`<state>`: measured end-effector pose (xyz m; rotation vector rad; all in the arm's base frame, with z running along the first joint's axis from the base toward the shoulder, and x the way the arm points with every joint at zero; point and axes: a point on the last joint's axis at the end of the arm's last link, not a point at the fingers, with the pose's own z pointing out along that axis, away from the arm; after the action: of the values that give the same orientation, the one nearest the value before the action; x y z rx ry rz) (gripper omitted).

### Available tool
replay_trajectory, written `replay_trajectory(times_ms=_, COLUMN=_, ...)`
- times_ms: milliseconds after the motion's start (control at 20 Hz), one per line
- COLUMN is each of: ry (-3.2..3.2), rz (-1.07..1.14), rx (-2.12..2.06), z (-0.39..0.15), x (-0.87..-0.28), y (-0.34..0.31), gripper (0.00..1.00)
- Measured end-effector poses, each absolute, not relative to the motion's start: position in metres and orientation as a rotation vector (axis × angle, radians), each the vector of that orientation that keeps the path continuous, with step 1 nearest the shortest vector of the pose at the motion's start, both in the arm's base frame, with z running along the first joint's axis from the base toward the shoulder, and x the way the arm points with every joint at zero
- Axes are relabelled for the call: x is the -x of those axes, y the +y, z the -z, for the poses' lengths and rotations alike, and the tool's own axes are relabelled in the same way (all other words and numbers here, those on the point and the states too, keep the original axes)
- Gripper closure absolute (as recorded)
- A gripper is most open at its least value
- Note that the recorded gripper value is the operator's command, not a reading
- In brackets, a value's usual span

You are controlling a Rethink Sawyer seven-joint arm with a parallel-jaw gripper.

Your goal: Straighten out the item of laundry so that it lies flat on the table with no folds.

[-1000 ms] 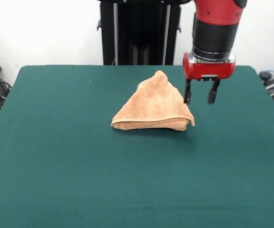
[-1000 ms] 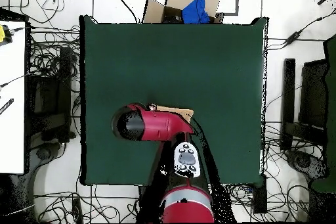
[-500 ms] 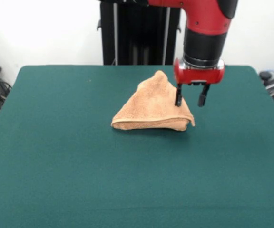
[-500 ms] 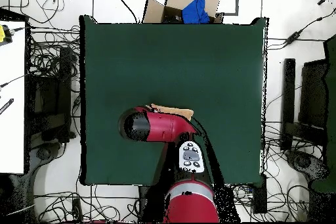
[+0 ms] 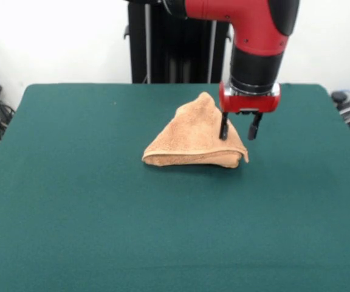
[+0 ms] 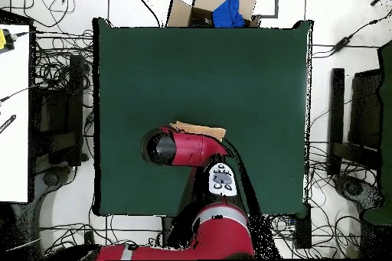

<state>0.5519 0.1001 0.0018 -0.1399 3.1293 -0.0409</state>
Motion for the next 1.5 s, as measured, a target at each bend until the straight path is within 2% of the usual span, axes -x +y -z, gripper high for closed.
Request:
replay_trajectory(times_ms=600, ry=3.109, rz=0.052, rx=0.156, z=0.020, x=-0.562, y=0.103, gripper=0.00)
replay_trajectory(times_ms=650, ry=3.108, rz=0.062, rx=0.155, z=0.022, x=-0.563, y=0.101, gripper=1.00)
replay_trajectory(times_ms=1500, ry=3.068, rz=0.097, rx=0.143, z=0.017, x=-0.568, y=0.091, gripper=1.00)
